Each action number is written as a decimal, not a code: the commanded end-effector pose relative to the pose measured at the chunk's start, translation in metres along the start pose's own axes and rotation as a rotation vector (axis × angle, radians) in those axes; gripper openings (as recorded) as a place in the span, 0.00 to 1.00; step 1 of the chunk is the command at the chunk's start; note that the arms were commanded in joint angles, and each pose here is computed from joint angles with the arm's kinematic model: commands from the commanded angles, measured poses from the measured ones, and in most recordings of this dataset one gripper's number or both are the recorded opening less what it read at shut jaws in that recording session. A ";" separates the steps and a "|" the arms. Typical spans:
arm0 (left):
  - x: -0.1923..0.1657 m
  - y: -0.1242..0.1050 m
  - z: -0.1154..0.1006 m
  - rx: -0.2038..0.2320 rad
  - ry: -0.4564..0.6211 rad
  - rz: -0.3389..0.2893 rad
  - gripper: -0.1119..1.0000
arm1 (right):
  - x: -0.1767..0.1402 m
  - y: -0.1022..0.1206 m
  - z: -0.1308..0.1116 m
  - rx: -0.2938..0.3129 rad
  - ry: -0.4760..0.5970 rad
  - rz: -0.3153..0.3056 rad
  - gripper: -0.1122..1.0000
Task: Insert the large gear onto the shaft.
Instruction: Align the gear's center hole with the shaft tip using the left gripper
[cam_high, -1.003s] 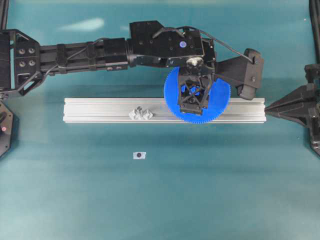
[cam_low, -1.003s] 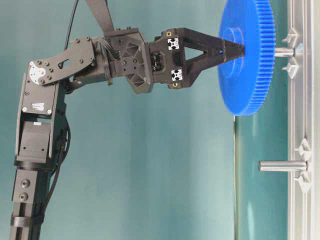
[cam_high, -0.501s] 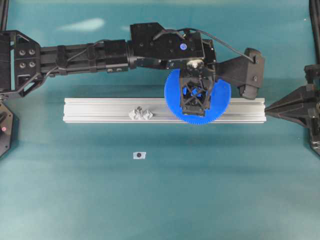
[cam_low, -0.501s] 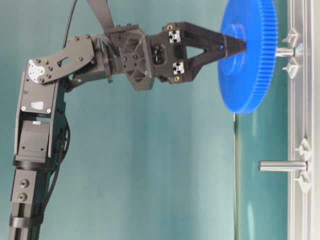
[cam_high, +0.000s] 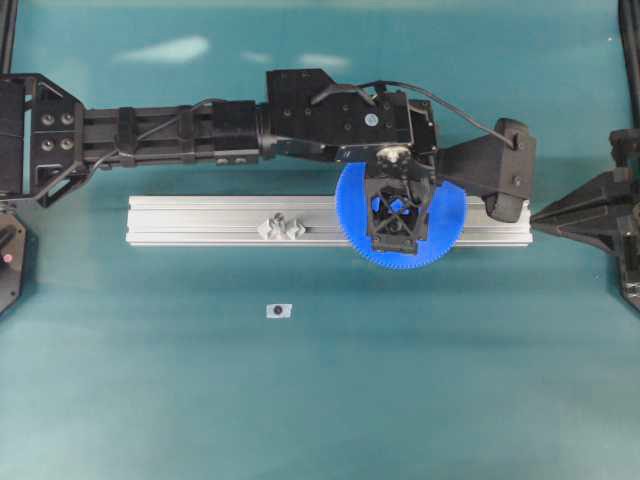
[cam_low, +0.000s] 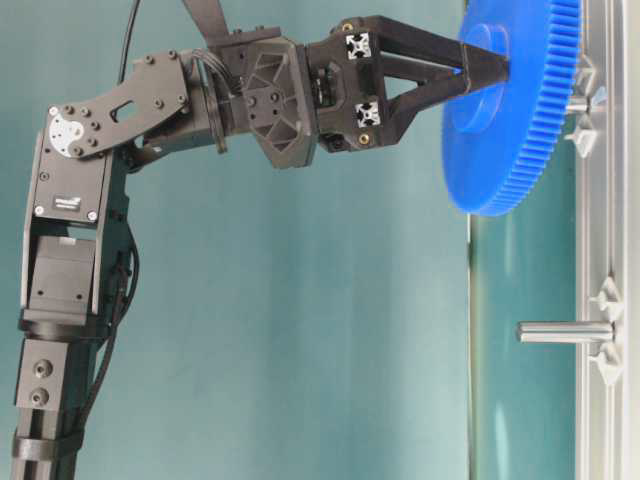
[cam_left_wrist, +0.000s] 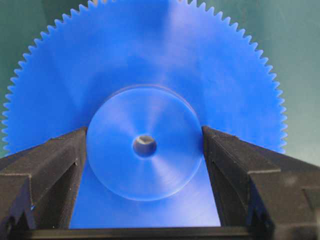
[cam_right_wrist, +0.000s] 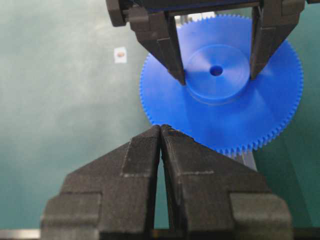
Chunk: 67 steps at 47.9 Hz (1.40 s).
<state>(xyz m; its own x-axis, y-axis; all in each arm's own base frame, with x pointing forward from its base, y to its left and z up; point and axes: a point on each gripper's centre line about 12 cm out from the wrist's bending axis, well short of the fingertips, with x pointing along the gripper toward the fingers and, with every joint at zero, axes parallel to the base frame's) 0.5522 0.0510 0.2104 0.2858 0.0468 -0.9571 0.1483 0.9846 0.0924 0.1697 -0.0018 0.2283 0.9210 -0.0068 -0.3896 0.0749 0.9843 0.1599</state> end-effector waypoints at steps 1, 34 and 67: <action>-0.014 0.004 -0.001 -0.007 -0.019 0.006 0.79 | 0.000 0.000 0.005 0.010 -0.013 -0.001 0.21; -0.008 0.025 -0.025 -0.050 0.010 0.014 0.79 | 0.000 0.001 0.005 0.010 -0.014 0.001 0.21; -0.008 0.049 -0.035 -0.096 0.011 0.028 0.79 | -0.001 0.001 0.005 0.011 -0.015 0.001 0.21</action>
<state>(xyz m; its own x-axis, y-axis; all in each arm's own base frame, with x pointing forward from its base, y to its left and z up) 0.5310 0.0830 0.2044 0.2717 0.0559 -0.9607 0.0874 0.9927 0.0825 0.1692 -0.0018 0.2289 0.9222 -0.0068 -0.3868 0.0744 0.9843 0.1600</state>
